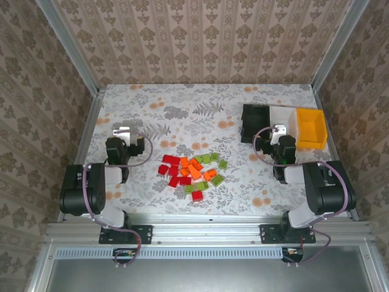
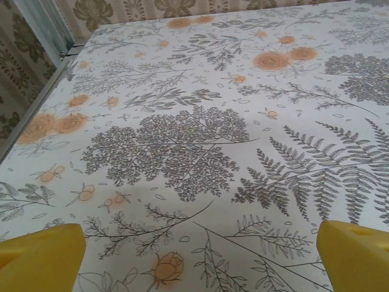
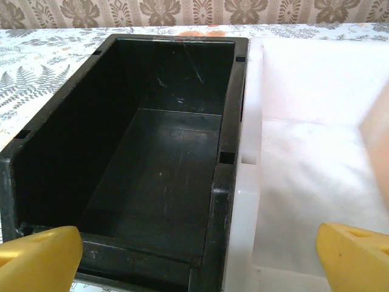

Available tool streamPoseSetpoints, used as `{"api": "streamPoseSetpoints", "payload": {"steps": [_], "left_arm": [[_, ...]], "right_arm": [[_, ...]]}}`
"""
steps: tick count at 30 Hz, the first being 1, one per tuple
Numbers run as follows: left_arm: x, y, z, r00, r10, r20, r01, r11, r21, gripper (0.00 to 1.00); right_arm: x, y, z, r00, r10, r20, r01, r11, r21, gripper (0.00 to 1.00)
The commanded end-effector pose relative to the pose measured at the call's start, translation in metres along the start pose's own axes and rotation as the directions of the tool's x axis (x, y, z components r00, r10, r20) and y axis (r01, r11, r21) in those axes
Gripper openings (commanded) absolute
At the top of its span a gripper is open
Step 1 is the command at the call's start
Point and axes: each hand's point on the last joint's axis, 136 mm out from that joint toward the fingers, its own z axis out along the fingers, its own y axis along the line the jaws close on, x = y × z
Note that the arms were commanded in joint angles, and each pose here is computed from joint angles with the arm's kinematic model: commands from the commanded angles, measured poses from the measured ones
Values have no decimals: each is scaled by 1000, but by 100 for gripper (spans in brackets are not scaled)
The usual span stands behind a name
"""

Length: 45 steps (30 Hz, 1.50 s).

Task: Sort the legos into containers by color

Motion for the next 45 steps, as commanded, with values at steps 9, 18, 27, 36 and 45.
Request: {"api": "streamPoseSetpoints", "payload": {"steps": [9, 18, 27, 36, 45], "left_arm": [[-6, -3, 2, 1000, -7, 11, 7, 1000, 23, 100], [-7, -3, 2, 1000, -8, 13, 7, 1000, 25, 100], [-6, -3, 2, 1000, -11, 13, 11, 1000, 26, 100], [-43, -5, -8, 997, 43, -68, -44, 999, -12, 100], [-181, 4, -84, 897, -432, -94, 427, 902, -66, 100]], "right_arm": [[-11, 2, 2, 1000, -5, 23, 6, 1000, -14, 100], [-11, 2, 2, 1000, -5, 22, 6, 1000, -14, 100], [-11, 2, 2, 1000, -5, 23, 6, 1000, -14, 100], [-48, -10, -7, 998, -41, -44, 49, 983, 179, 100], [-188, -1, -38, 950, 308, -51, -292, 935, 202, 100]]}}
